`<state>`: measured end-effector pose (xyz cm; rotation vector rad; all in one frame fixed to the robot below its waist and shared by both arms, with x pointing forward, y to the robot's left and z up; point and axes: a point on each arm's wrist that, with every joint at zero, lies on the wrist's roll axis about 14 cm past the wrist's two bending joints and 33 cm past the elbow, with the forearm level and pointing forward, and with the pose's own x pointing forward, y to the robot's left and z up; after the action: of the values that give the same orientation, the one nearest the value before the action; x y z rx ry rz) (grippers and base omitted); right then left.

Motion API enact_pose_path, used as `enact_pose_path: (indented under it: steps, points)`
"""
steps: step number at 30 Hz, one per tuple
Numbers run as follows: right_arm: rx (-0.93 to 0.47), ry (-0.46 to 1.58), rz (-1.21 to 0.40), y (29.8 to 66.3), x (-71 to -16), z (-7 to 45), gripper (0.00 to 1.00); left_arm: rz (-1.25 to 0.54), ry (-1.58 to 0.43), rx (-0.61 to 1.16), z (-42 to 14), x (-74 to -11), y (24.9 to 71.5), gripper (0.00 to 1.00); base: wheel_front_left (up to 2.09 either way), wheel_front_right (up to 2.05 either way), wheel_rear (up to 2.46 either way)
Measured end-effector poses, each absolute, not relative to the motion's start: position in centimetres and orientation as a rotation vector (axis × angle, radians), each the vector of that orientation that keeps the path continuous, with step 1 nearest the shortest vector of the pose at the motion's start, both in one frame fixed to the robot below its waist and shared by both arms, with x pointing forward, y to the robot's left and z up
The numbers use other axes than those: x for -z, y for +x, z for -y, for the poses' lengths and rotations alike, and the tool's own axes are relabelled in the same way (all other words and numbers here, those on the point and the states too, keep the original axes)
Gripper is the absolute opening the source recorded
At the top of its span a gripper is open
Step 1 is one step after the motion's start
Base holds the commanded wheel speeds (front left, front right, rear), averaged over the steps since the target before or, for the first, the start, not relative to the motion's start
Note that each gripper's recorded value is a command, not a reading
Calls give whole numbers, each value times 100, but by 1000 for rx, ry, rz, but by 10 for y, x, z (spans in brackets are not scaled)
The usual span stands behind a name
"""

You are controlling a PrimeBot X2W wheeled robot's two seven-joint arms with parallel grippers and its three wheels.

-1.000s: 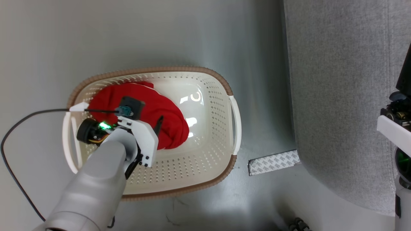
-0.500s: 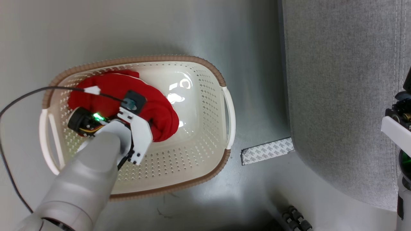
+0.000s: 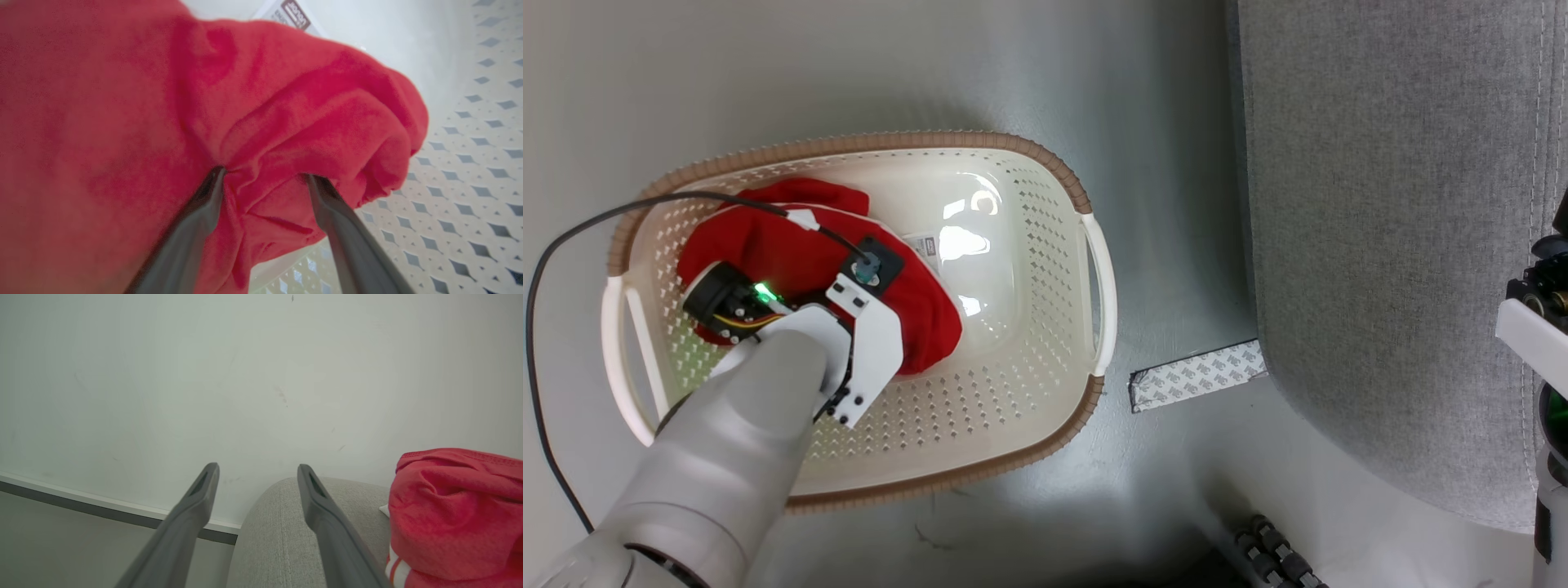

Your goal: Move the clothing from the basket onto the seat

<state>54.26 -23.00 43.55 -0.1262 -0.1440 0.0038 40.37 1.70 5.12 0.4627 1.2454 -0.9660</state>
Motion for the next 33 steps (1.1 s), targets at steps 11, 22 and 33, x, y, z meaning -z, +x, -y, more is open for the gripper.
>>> enact_pose_path:
  steps: [11, 22, 33]
  points:
    - [-4, -126, 152, 543, -439, 229, 100, -1231, 492, 976, -22, -54, 405, 0, 0, 0, 0]
    - [-5, -121, 202, 542, -463, 227, 100, -1148, 435, 947, -11, -81, 424, 0, 0, 0, 0]
    - [1, -116, 280, 536, -504, 226, 100, -1021, 347, 893, 1, -131, 447, 0, 0, 0, 0]
